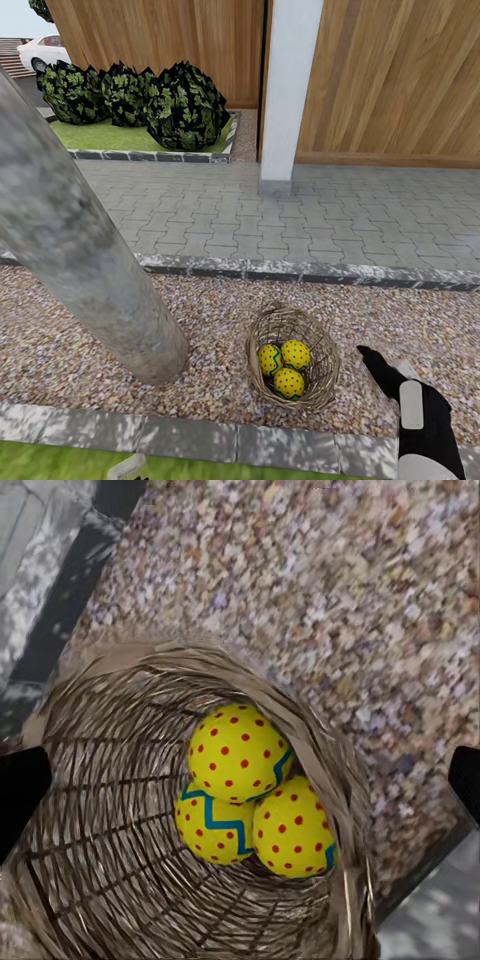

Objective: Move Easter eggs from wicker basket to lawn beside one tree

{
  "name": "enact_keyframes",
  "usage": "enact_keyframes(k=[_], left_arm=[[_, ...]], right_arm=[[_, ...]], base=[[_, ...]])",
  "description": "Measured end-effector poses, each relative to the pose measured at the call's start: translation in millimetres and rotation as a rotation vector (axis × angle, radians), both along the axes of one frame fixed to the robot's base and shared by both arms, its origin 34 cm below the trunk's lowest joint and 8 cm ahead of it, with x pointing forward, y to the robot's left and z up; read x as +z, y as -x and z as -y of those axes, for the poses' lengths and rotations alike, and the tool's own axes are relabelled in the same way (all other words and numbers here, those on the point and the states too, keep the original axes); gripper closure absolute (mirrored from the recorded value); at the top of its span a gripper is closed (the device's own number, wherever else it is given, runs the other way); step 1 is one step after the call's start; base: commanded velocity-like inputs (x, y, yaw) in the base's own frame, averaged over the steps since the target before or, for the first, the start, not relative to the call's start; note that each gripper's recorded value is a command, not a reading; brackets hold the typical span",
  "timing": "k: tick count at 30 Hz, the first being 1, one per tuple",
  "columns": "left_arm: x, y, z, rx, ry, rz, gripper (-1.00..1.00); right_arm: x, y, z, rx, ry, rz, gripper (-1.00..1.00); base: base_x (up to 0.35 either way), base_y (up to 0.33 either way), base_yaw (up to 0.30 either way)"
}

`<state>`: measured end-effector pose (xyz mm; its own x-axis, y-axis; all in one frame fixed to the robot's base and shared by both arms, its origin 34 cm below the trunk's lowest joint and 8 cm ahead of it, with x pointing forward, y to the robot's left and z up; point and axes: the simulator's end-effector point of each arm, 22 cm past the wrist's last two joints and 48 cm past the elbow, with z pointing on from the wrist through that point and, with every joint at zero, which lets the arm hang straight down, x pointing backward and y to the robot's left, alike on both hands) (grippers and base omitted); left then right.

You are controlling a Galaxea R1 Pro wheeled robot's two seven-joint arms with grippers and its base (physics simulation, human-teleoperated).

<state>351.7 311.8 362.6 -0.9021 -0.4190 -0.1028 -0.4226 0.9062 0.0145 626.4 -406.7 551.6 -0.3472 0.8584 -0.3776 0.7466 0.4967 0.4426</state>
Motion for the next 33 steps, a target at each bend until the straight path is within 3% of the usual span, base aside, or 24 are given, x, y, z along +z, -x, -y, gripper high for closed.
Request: enact_keyframes(k=[4, 11, 17, 18, 19, 20, 21, 22, 23, 25, 27, 33], left_arm=[[4.2, -22.7, -21.8, 0.029, -0.029, 0.022, -1.0], [12.9, -56.9, -48.4, 0.086, -0.022, 0.076, -1.0], [20.0, -69.9, -71.5, 0.124, -0.017, 0.105, -1.0], [35.1, -79.5, -74.9, 0.345, 0.177, 0.069, -1.0], [78.3, -87.1, -141.9, 0.381, 0.21, -0.032, -1.0], [150.4, -136.9, -240.8, 0.337, 0.079, 0.061, -1.0], [219.4, -205.9, -281.2, 0.259, -0.034, 0.254, -1.0], [224.6, -221.6, -266.0, 0.245, -0.018, 0.295, -1.0], [199.9, -198.5, -258.0, 0.272, 0.012, 0.225, -1.0], [204.6, -197.6, -267.4, 0.28, 0.003, 0.229, -1.0], [216.8, -194.5, -290.1, 0.315, -0.021, 0.248, -1.0], [225.7, -194.5, -304.1, 0.353, -0.029, 0.273, -1.0]], right_arm=[[7.0, -6.2, 6.7, 0.014, 0.025, 0.005, -1.0], [11.0, -6.2, 26.1, 0.053, 0.104, -0.046, -1.0], [9.0, -10.8, 20.9, 0.092, 0.13, -0.088, -1.0], [1.9, 0.5, 16.0, 0.163, 0.236, -0.257, -1.0], [5.8, -24.5, -27.5, 0.325, 0.261, -0.26, -1.0], [11.5, -49.0, -89.5, 0.54, 0.301, -0.252, -1.0], [16.4, -61.6, -154.5, 0.742, 0.342, -0.227, -1.0], [17.6, -62.0, -159.8, 0.779, 0.348, -0.249, -1.0], [18.1, -63.0, -163.7, 0.8, 0.342, -0.265, -1.0], [17.5, -66.4, -171.8, 0.836, 0.333, -0.289, -1.0], [9.8, -74.1, -188.3, 0.911, 0.334, -0.332, -1.0], [6.3, -89.5, -207.7, 0.98, 0.284, -0.336, -1.0]], base=[[0.0, 0.0, 0.0], [0.0, 0.0, 0.0], [0.0, 0.0, 0.0], [0.0, 0.0, 0.0], [0.0, 0.0, 0.0], [0.0, 0.0, 0.0], [0.0, 0.0, 0.0], [0.0, 0.0, 0.0], [0.0, 0.0, 0.0], [0.0, 0.0, 0.0], [0.0, 0.0, 0.0], [0.0, 0.0, 0.0]])
